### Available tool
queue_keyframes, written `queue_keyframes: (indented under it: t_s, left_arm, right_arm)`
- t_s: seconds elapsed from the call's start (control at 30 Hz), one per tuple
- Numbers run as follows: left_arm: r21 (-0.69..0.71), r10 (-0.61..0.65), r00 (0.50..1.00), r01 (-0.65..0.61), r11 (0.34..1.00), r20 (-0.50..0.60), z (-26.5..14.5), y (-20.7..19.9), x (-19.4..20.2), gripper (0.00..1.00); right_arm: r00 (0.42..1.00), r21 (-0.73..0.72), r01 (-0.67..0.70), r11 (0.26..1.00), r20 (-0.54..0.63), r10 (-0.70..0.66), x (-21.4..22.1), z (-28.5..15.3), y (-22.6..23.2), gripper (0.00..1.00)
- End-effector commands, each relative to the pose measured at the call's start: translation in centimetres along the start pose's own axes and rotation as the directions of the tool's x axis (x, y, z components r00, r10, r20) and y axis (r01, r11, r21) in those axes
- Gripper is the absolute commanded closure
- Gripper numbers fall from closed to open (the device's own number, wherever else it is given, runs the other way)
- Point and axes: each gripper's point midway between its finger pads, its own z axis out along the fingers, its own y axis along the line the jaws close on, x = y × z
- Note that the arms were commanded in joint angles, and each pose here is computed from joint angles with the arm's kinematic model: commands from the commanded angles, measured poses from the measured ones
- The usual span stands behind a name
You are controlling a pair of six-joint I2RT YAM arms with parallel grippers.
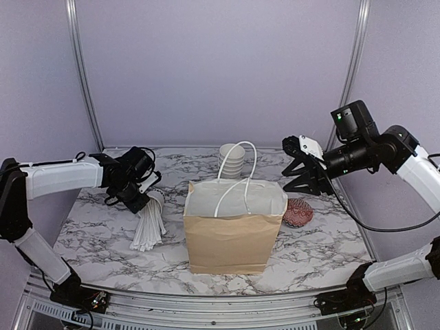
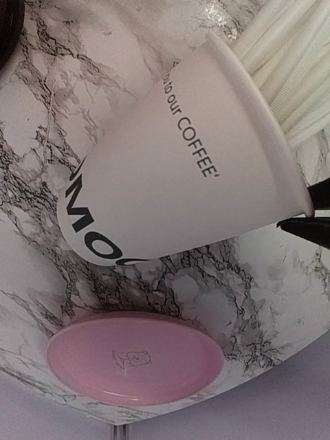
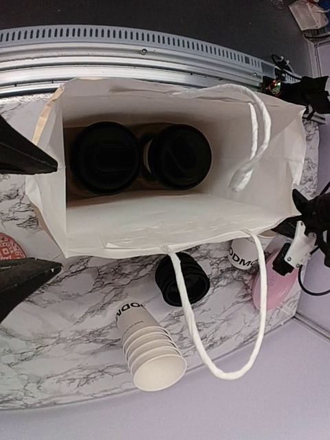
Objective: Pack the takeout coffee
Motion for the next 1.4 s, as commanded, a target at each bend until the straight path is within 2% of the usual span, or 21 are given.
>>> queue_keyframes:
  t_s: [0.0, 0.1, 0.43, 0.53, 0.63, 0.77, 0.9, 1.07, 1.37]
  left_arm:
    - [0.184, -0.078, 0.988, 0.102, 0.978, -0.131, -1.4, -2.7, 1.1, 1.0]
    - [0.249, -0.13, 0.975, 0.174, 0.953, -0.182, -2.4, -3.7, 0.7, 1.0]
    - [0.286, -0.324, 0.89, 0.417, 0.862, -0.322, -6.5, -3.8, 0.8, 1.0]
    - [0.308, -0.365, 0.828, 0.512, 0.802, -0.425, -8.0, -4.8, 2.3, 1.0]
    - [0.35, -0.341, 0.756, 0.588, 0.73, -0.558, -9.5, -7.2, 5.0, 1.0]
    - [0.318, -0.4, 0.707, 0.652, 0.688, -0.583, -10.7, -6.9, 7.0, 1.0]
    - [0.33, -0.497, 0.656, 0.735, 0.592, -0.568, -12.3, -5.8, 6.6, 1.0]
    - [0.299, -0.465, 0.566, 0.794, 0.53, -0.681, -11.0, -8.0, 8.3, 1.0]
    - [0.311, -0.443, 0.506, 0.842, 0.441, -0.74, -11.0, -9.6, 8.2, 1.0]
  right_arm:
    - [1.0, 0.034, 0.018, 0.999, 0.019, -0.019, -0.5, -0.6, -0.4, 0.6]
    - [1.0, 0.032, 0.017, 0.999, 0.017, -0.018, -0.3, -0.4, -0.4, 0.6]
    - [1.0, 0.027, 0.018, 0.999, 0.016, -0.018, 0.0, 0.2, -0.5, 0.6]
    - [1.0, 0.024, 0.016, 1.0, 0.018, -0.016, 0.1, 0.4, -0.5, 0.6]
    - [1.0, 0.02, 0.015, 1.0, 0.018, -0.015, 0.2, 0.6, -0.4, 0.6]
    - [1.0, 0.024, 0.022, 0.999, 0.017, -0.023, 0.7, 0.7, -0.2, 0.6]
    - [0.999, 0.025, 0.024, 0.999, 0.029, -0.025, 1.1, 1.1, 0.0, 0.6]
    - [0.999, 0.019, 0.024, 1.0, 0.024, -0.025, 1.7, 1.6, 0.2, 0.6]
    - [0.999, 0.03, 0.026, 0.999, 0.035, -0.027, 1.9, 1.3, 0.6, 0.6]
